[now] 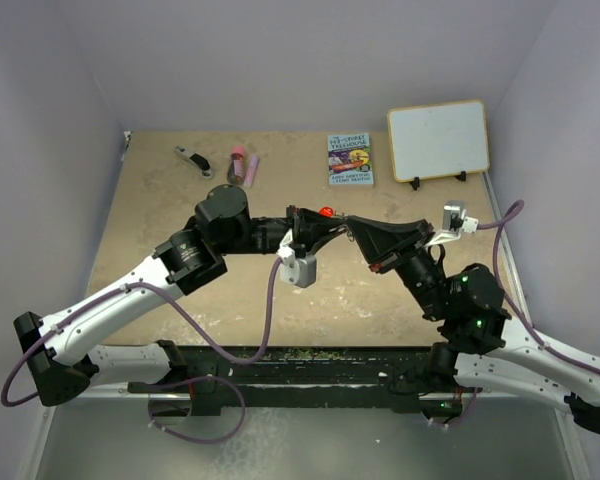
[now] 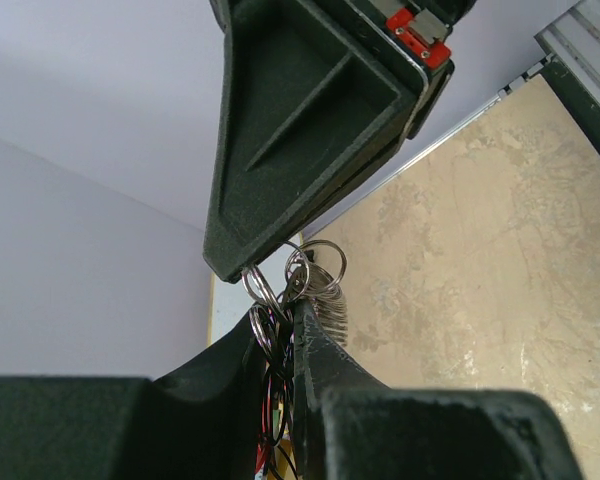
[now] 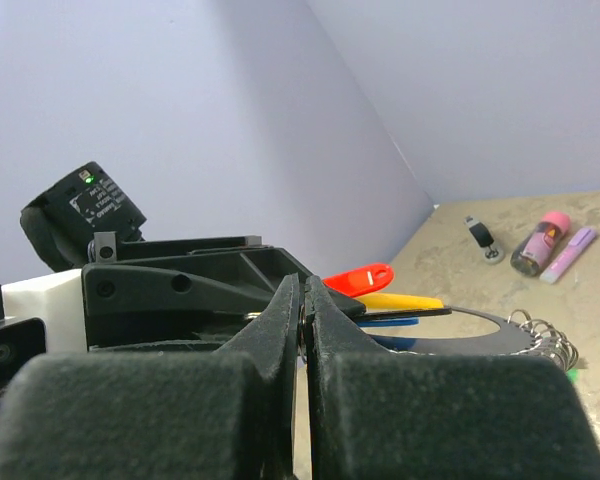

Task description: Put the keys on the keyring

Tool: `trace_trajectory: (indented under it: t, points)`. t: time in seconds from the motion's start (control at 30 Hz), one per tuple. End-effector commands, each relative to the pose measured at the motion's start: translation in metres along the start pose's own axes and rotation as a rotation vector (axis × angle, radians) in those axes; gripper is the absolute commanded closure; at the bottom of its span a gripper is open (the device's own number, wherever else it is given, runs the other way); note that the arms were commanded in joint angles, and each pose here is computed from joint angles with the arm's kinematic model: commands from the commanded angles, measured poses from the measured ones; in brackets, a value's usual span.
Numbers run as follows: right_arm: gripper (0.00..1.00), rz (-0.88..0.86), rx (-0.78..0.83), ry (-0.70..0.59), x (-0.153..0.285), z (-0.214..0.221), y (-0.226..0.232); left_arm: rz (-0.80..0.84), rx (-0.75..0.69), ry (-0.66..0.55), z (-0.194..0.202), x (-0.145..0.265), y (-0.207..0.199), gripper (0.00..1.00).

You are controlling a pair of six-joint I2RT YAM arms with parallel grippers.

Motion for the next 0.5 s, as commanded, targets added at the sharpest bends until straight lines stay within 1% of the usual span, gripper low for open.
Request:
trace_trajectory:
  t: [0.0, 0.13, 0.27, 0.43, 0.47]
  points:
    - [1.00, -0.023, -0.060, -0.012, -0.003, 0.006, 0.001, -0.164, 0.030, -0.011, -0.012, 0.001, 0.035, 0.95]
    - [1.00, -0.022, -0.064, 0.006, -0.003, 0.011, 0.000, -0.196, 0.038, 0.018, -0.008, 0.004, 0.039, 0.95]
    - [1.00, 0.012, -0.051, 0.027, -0.003, 0.011, -0.003, -0.195, 0.028, 0.012, -0.011, 0.005, 0.040, 0.95]
    - [0.90, 0.059, -0.034, 0.056, -0.001, 0.015, -0.009, -0.164, -0.005, -0.003, -0.014, 0.006, 0.037, 0.95]
    - [0.89, 0.068, -0.035, 0.061, -0.001, 0.016, -0.011, -0.158, -0.010, -0.007, -0.015, 0.006, 0.037, 0.95]
Point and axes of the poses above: each gripper's point midway between its finger pads, its own x axis back along the fingers, its own y axis along the line the jaws close on, z = x × y, the point moved 4 cm from there along x, back along the fingers, and after that the axes turned 13 degrees about -x, right-handed, at the moved point
